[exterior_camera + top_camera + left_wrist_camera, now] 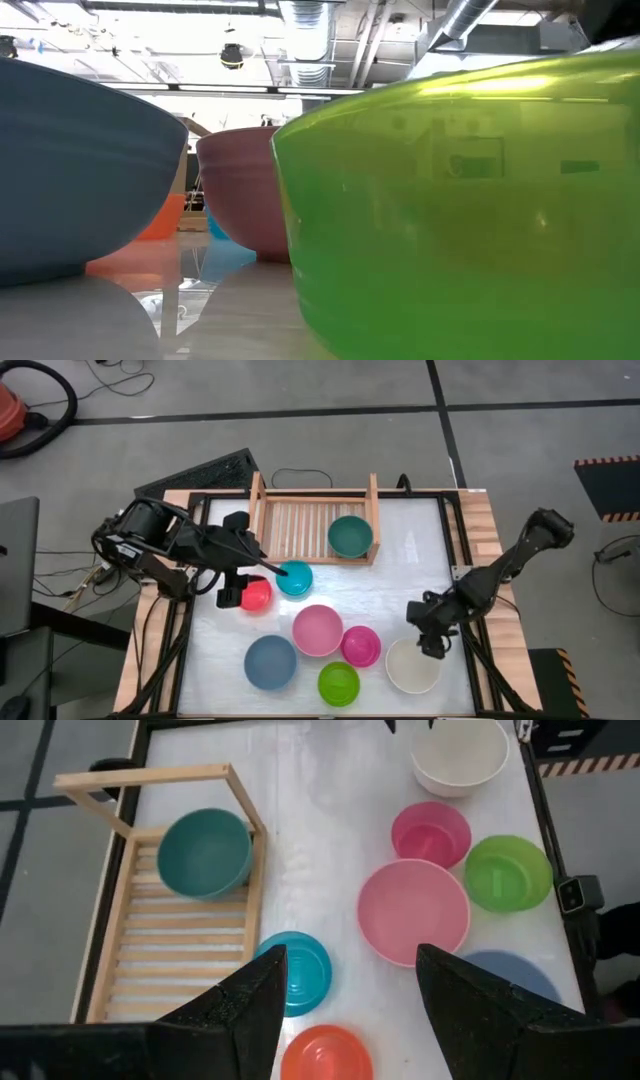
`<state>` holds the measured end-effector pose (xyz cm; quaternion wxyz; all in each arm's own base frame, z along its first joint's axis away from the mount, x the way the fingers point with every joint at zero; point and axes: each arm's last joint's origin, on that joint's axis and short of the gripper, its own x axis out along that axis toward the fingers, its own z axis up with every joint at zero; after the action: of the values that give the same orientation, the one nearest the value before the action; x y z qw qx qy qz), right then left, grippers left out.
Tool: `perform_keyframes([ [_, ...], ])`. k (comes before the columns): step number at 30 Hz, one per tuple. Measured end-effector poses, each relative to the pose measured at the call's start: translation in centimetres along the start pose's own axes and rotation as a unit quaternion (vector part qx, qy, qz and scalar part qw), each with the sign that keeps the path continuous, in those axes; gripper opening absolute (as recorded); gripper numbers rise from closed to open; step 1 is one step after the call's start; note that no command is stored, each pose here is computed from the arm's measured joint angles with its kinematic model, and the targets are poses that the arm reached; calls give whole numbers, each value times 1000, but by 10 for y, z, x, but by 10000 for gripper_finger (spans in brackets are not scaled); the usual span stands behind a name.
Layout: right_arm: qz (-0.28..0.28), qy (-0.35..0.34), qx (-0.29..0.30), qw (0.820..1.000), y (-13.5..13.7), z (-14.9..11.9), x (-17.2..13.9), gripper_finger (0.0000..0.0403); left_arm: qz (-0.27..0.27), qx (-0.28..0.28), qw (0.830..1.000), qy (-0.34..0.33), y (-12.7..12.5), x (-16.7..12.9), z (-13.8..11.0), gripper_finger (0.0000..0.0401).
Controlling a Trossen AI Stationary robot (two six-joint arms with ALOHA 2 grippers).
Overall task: Place and stack bowls onto a shelf
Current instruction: Stack the white bowl on top of the green bowl on the shelf
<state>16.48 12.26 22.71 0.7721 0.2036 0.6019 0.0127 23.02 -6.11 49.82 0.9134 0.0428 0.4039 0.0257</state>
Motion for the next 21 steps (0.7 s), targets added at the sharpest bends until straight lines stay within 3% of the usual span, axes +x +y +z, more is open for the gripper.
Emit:
perform_keyframes([
  [13, -80, 63, 6, 995, 6, 2, 49, 276, 3, 26, 1000, 0, 0, 0, 0, 208],
  [16, -78, 61, 22, 995, 6, 5, 54, 226, 19, 31, 999, -2, 1, 1, 0, 208],
  [21, -71, 71, 56, 993, 4, 9, 55, 60, 28, 46, 999, -2, 1, 1, 1, 208],
])
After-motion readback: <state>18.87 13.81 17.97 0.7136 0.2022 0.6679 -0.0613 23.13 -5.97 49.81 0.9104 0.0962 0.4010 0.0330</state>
